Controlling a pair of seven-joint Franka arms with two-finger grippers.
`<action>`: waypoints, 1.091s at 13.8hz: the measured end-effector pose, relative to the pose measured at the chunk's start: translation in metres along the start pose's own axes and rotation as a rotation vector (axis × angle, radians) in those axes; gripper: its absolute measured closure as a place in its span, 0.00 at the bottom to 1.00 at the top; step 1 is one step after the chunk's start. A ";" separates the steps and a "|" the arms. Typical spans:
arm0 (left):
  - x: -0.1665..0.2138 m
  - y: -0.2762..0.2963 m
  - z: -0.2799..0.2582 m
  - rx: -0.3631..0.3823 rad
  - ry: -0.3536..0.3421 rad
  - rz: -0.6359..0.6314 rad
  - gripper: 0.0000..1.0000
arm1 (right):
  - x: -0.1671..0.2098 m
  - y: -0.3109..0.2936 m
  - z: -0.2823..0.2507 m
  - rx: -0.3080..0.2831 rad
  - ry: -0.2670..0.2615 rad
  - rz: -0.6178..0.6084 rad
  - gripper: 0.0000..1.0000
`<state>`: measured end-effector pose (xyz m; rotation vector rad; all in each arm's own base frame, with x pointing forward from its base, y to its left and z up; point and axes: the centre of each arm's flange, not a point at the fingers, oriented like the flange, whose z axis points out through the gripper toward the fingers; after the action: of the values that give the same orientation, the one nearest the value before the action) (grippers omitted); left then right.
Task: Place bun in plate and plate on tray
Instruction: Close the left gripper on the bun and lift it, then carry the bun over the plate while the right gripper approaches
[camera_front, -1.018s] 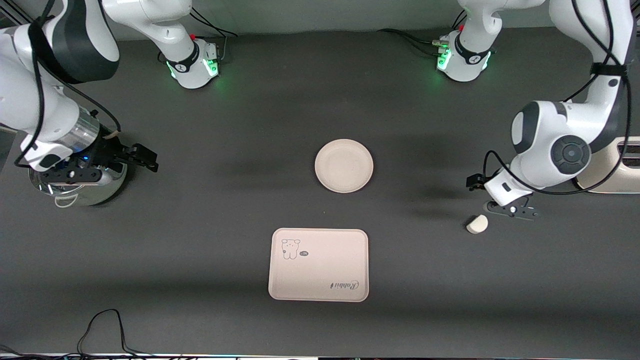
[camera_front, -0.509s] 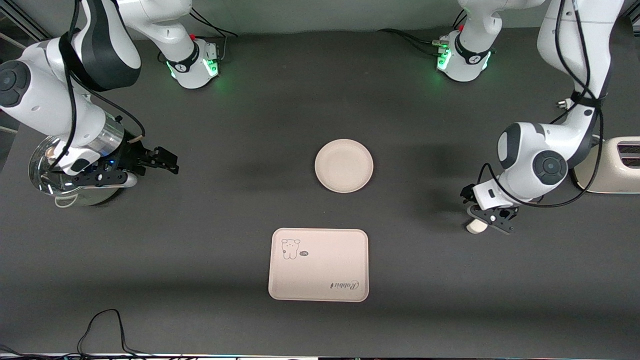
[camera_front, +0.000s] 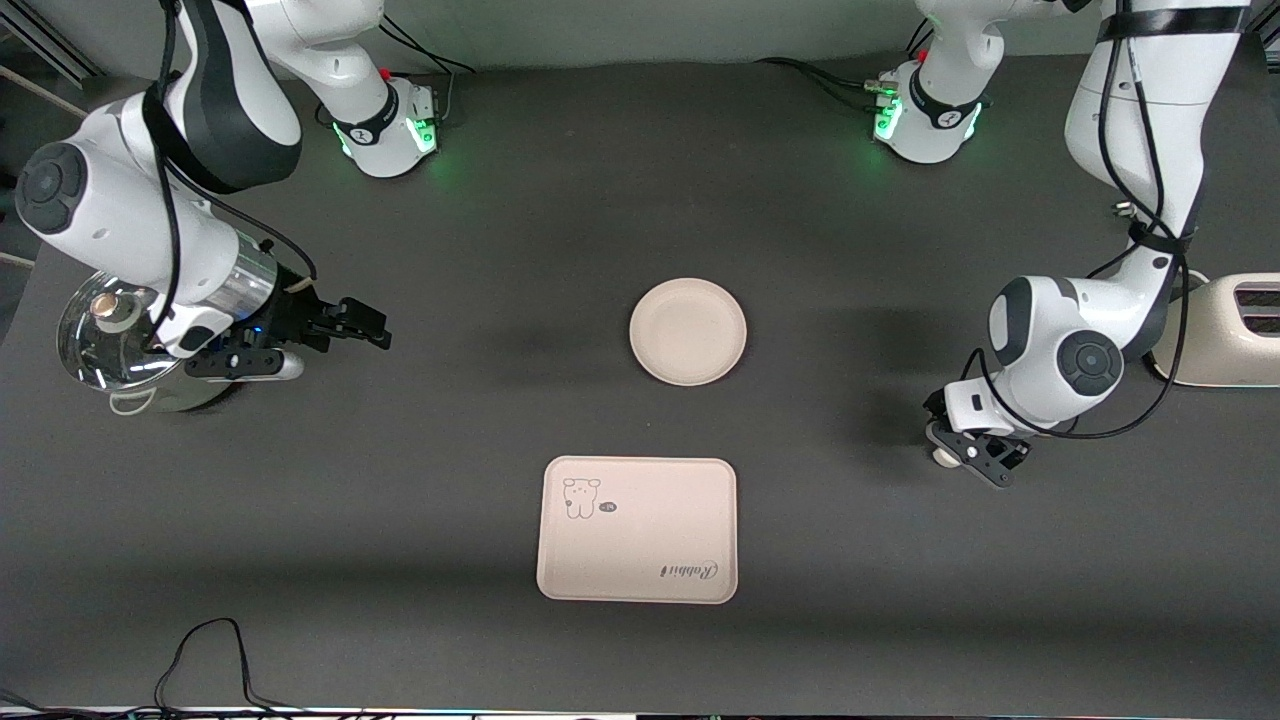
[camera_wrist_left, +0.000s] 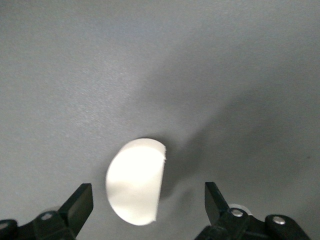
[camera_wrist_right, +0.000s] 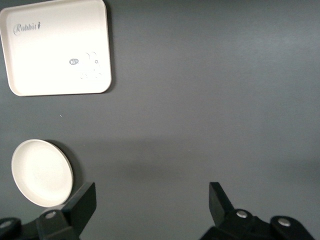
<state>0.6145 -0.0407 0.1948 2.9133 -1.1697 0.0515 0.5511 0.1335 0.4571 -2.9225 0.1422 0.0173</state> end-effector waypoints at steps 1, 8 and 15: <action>0.001 -0.002 0.002 0.000 0.000 0.009 0.02 | 0.000 -0.010 0.009 0.002 0.000 0.007 0.00; 0.003 -0.006 0.011 -0.005 -0.003 0.012 0.29 | 0.002 -0.051 0.061 0.003 0.013 0.003 0.00; 0.013 -0.007 -0.007 -0.036 -0.026 -0.019 0.85 | 0.004 -0.053 0.076 0.000 0.010 0.017 0.00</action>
<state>0.6280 -0.0445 0.2019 2.9025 -1.1336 -0.0077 0.5603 0.2009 0.3940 -2.9212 0.1692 0.0052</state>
